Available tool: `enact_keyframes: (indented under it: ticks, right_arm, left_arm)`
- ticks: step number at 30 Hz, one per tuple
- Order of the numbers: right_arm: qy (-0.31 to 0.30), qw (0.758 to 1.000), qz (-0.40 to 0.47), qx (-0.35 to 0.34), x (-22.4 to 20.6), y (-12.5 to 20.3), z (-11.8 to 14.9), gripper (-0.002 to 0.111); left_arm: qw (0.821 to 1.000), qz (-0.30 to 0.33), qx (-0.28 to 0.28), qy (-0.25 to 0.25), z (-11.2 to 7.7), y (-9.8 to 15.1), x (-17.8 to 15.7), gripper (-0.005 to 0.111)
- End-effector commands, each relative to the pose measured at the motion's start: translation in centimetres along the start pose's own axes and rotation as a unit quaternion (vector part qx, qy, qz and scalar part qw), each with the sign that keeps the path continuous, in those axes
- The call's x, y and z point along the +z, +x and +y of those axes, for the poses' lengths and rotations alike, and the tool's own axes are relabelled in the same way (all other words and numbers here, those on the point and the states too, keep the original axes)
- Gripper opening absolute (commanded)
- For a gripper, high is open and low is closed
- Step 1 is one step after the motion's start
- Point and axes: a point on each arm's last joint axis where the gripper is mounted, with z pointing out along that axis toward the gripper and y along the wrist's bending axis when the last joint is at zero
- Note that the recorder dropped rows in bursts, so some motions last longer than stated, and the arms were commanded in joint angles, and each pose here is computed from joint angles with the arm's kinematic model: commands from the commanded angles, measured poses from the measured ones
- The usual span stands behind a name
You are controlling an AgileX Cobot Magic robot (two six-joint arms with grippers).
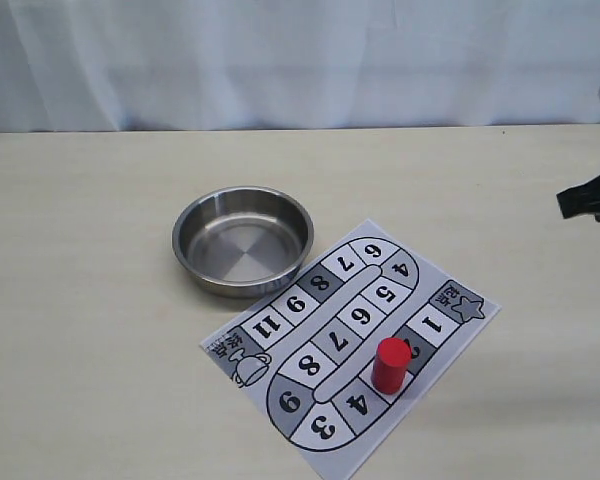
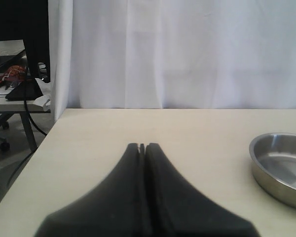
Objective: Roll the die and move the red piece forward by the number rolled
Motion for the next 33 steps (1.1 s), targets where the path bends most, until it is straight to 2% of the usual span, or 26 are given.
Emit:
enact_keyframes:
  ticks: [1,9,15,23,33]
  right_arm:
    - [0.014,0.997,-0.073,-0.004,-4.8,1.1,-0.1,0.004]
    - [0.039,0.968,-0.246,0.0,-14.2,4.3,0.3,0.004]
    - [0.042,0.944,-0.327,0.003,-18.8,8.1,0.9,0.004]
    - [0.056,0.908,-0.416,0.002,-21.8,13.4,1.6,0.004]
    - [0.047,0.867,-0.496,0.011,-21.9,18.7,2.7,0.004]
  left_arm:
    - [1.0,-0.01,-0.002,0.001,0.0,-0.3,0.0,0.0]
    - [1.0,-0.01,-0.002,0.001,0.0,-0.3,0.0,0.0]
    - [1.0,-0.01,-0.001,0.0,0.0,-0.3,0.0,0.0]
    - [1.0,-0.01,-0.001,0.0,0.0,-0.3,0.0,0.0]
    - [1.0,-0.01,-0.001,0.0,0.0,-0.3,0.0,0.0]
